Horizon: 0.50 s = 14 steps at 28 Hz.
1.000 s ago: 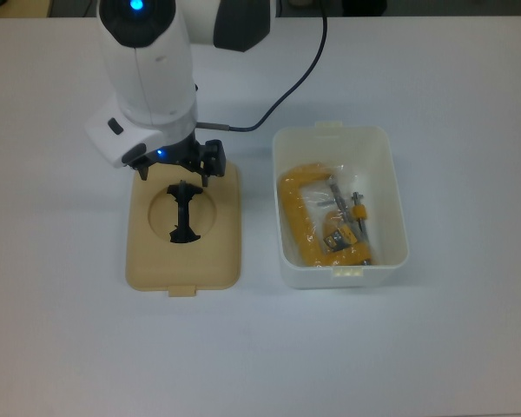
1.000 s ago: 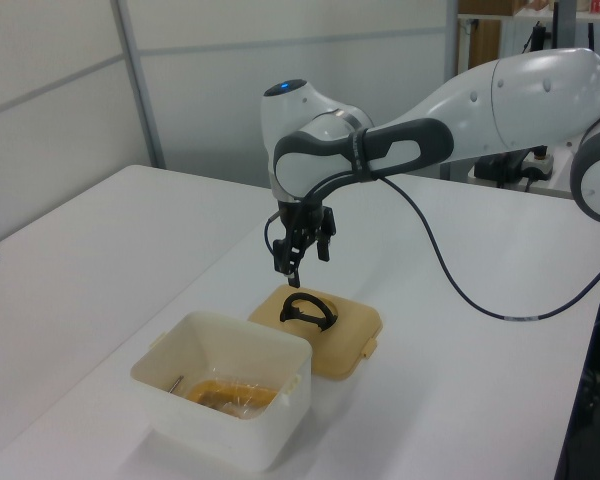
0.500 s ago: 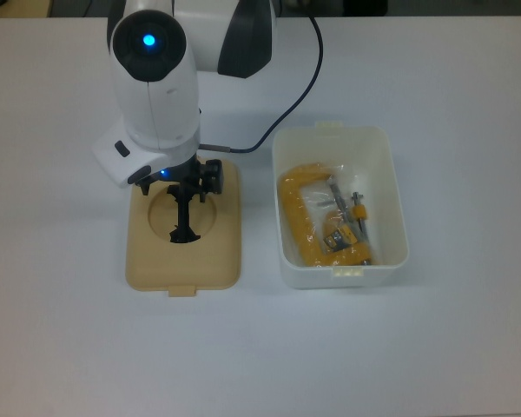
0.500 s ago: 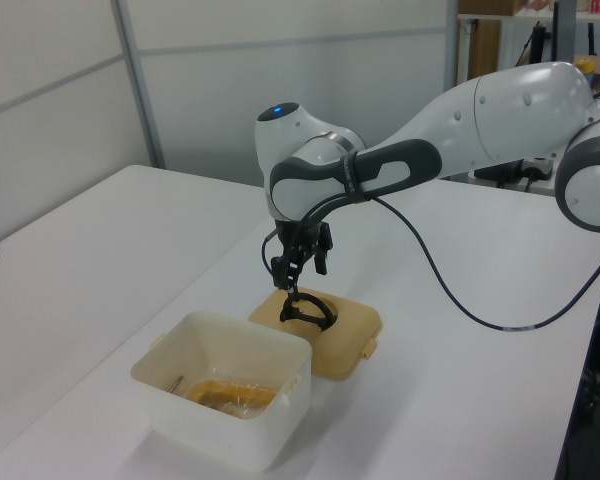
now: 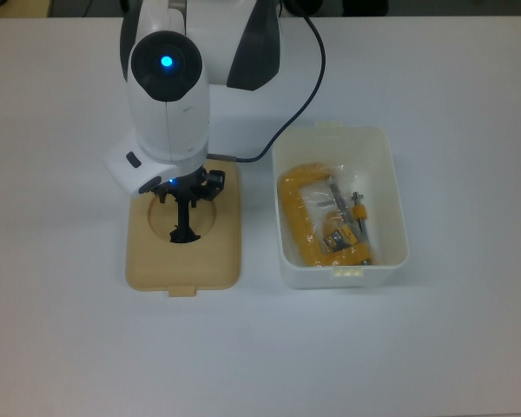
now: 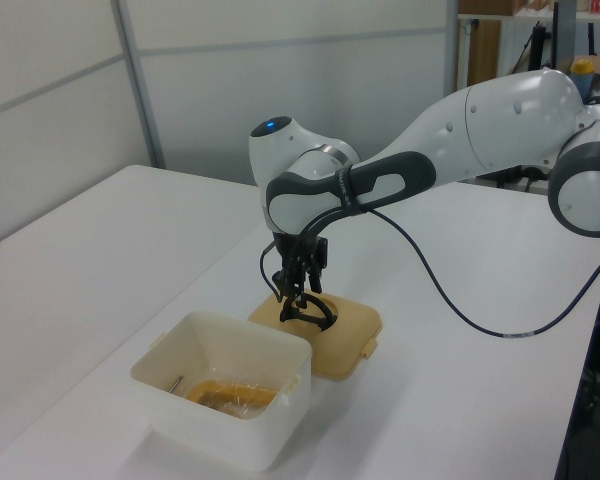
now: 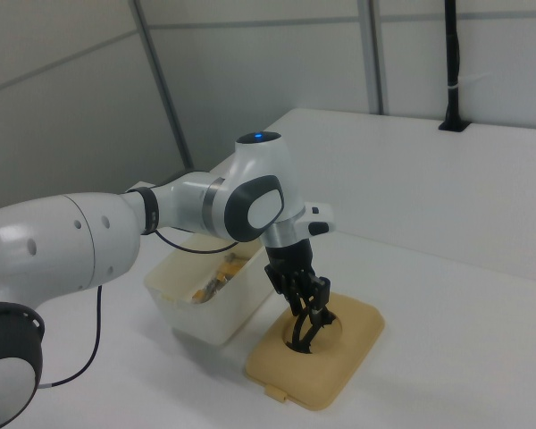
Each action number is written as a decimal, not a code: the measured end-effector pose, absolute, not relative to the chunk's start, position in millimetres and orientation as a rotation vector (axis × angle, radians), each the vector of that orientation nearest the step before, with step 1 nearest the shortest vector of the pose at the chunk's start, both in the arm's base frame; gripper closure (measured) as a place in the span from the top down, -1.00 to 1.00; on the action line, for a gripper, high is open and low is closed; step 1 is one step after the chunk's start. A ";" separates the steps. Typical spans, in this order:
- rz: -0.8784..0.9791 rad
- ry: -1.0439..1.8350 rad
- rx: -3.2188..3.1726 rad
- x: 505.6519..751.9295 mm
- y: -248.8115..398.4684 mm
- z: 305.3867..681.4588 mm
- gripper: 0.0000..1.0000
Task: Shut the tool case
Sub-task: 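Close the gripper on the black handle of the beige lid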
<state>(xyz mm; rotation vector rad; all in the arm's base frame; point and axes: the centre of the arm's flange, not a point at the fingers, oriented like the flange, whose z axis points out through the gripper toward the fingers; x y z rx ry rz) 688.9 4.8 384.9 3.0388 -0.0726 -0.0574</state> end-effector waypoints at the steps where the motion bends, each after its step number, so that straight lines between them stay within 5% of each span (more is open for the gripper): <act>1: -0.057 -0.074 3.038 688.9 4.7 385.0 -0.06; 14: -0.050 -0.058 3.022 688.6 24.2 385.1 -0.79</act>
